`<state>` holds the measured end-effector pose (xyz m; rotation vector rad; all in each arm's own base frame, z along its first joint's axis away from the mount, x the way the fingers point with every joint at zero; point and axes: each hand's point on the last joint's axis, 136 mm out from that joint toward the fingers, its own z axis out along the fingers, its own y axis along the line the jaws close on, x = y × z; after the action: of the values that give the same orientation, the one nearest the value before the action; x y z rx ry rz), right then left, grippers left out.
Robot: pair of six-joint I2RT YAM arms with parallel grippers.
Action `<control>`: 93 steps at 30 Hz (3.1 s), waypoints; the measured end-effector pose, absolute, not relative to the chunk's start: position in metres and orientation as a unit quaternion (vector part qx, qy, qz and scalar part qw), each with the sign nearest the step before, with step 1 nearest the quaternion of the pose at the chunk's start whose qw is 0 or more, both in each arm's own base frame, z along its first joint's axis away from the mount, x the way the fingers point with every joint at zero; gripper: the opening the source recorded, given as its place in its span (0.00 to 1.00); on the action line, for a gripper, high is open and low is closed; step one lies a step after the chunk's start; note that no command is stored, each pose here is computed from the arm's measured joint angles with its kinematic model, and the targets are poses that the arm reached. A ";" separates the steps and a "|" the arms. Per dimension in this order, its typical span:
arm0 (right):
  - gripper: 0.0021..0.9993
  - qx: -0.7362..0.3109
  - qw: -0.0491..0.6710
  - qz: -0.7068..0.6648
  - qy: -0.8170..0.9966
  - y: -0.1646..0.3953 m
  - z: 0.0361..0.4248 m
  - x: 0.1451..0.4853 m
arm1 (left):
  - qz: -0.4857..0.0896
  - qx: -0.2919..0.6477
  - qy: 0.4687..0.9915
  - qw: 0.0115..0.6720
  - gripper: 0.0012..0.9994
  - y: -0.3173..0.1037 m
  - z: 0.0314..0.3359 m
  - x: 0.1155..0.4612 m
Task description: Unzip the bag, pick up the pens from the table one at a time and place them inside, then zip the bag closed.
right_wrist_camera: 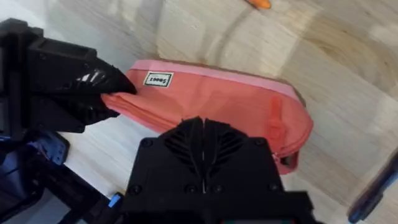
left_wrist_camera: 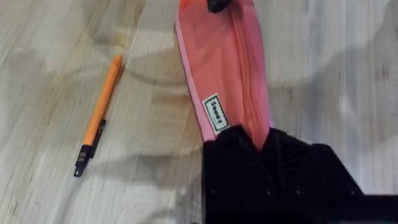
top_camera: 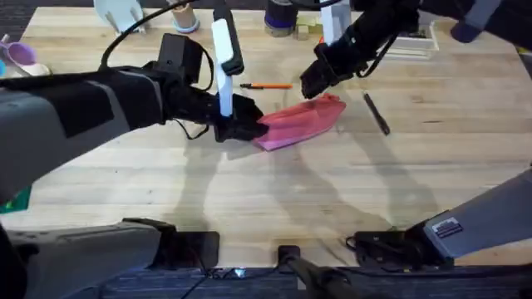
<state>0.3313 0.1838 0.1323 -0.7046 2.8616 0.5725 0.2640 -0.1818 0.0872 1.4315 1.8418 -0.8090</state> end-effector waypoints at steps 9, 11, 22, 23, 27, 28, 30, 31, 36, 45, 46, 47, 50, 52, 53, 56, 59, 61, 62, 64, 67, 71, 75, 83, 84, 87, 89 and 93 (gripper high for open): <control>0.03 -0.232 0.073 0.172 0.954 0.178 0.130 0.334 | -0.309 0.547 0.704 0.330 0.04 -0.182 0.087 0.264; 0.13 -0.232 0.074 0.170 0.955 0.177 0.132 0.335 | -0.309 0.547 0.704 0.330 0.04 -0.182 0.087 0.264; 0.99 -0.239 0.118 0.081 0.960 0.152 0.160 0.357 | -0.309 0.547 0.704 0.330 0.04 -0.182 0.087 0.264; 0.99 -0.242 0.117 0.076 0.960 0.150 0.161 0.355 | -0.309 0.547 0.704 0.330 0.04 -0.182 0.087 0.264; 1.00 -0.252 0.120 0.063 0.958 0.144 0.168 0.351 | -0.309 0.547 0.704 0.330 0.04 -0.182 0.087 0.264; 1.00 -0.254 0.119 0.061 0.958 0.143 0.168 0.350 | -0.309 0.547 0.704 0.330 0.04 -0.182 0.087 0.264; 1.00 -0.256 0.118 0.059 0.958 0.143 0.168 0.350 | -0.309 0.547 0.704 0.330 0.04 -0.182 0.087 0.264; 1.00 -0.257 0.117 0.058 0.957 0.142 0.168 0.350 | -0.309 0.547 0.704 0.330 0.04 -0.182 0.087 0.264; 1.00 -0.262 0.116 0.057 0.956 0.142 0.168 0.349 | -0.309 0.547 0.704 0.330 0.04 -0.182 0.087 0.264; 1.00 -0.262 0.117 0.055 0.957 0.141 0.168 0.349 | -0.309 0.547 0.704 0.330 0.04 -0.182 0.087 0.264; 1.00 -0.262 0.117 0.055 0.957 0.141 0.168 0.349 | -0.309 0.547 0.704 0.330 0.04 -0.182 0.087 0.264; 1.00 -0.261 0.117 0.055 0.957 0.141 0.168 0.349 | -0.309 0.547 0.704 0.330 0.04 -0.182 0.087 0.264; 1.00 -0.259 0.117 0.053 0.957 0.139 0.168 0.350 | -0.309 0.547 0.704 0.330 0.04 -0.182 0.087 0.264; 1.00 -0.253 0.119 0.053 0.959 0.136 0.168 0.352 | -0.309 0.547 0.704 0.330 0.04 -0.182 0.087 0.264; 1.00 -0.247 0.121 0.053 0.960 0.134 0.168 0.354 | -0.309 0.547 0.704 0.330 0.04 -0.182 0.087 0.264; 1.00 -0.230 0.125 0.053 0.964 0.126 0.164 0.359 | -0.309 0.547 0.704 0.330 0.04 -0.182 0.087 0.264; 1.00 -0.220 0.121 0.052 0.967 0.120 0.159 0.360 | -0.309 0.547 0.704 0.330 0.04 -0.182 0.087 0.264; 1.00 -0.218 0.123 0.052 0.967 0.119 0.158 0.361 | -0.309 0.547 0.704 0.330 0.04 -0.182 0.087 0.264; 1.00 -0.218 0.124 0.052 0.967 0.120 0.158 0.362 | -0.309 0.547 0.704 0.330 0.04 -0.182 0.087 0.264; 1.00 -0.218 0.125 0.053 0.966 0.120 0.158 0.362 | -0.309 0.547 0.704 0.330 0.04 -0.182 0.087 0.264; 1.00 -0.219 0.121 0.066 0.966 0.124 0.156 0.361 | -0.309 0.547 0.704 0.330 0.04 -0.182 0.087 0.264; 1.00 -0.220 0.105 0.077 0.967 0.129 0.145 0.362 | -0.309 0.547 0.704 0.330 0.04 -0.182 0.087 0.264; 1.00 -0.218 0.086 0.082 0.969 0.131 0.132 0.360 | -0.309 0.547 0.704 0.330 0.04 -0.182 0.087 0.264; 1.00 -0.211 0.067 0.085 0.972 0.132 0.119 0.360 | -0.309 0.547 0.704 0.330 0.04 -0.182 0.087 0.264; 1.00 -0.209 0.064 0.085 0.972 0.132 0.117 0.360 | -0.309 0.547 0.704 0.330 0.04 -0.182 0.087 0.264; 1.00 -0.209 0.059 0.085 0.972 0.132 0.113 0.360 | -0.309 0.547 0.704 0.330 0.04 -0.182 0.087 0.264; 1.00 -0.209 0.058 0.084 0.973 0.131 0.111 0.359 | -0.309 0.547 0.704 0.330 0.04 -0.182 0.087 0.264; 1.00 -0.208 0.050 0.084 0.973 0.130 0.105 0.355 | -0.309 0.547 0.704 0.330 0.04 -0.182 0.087 0.264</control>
<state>0.3548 0.1303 0.1054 -0.6340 2.9640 0.2562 0.2641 -0.1818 0.0873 1.4315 1.8415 -0.8087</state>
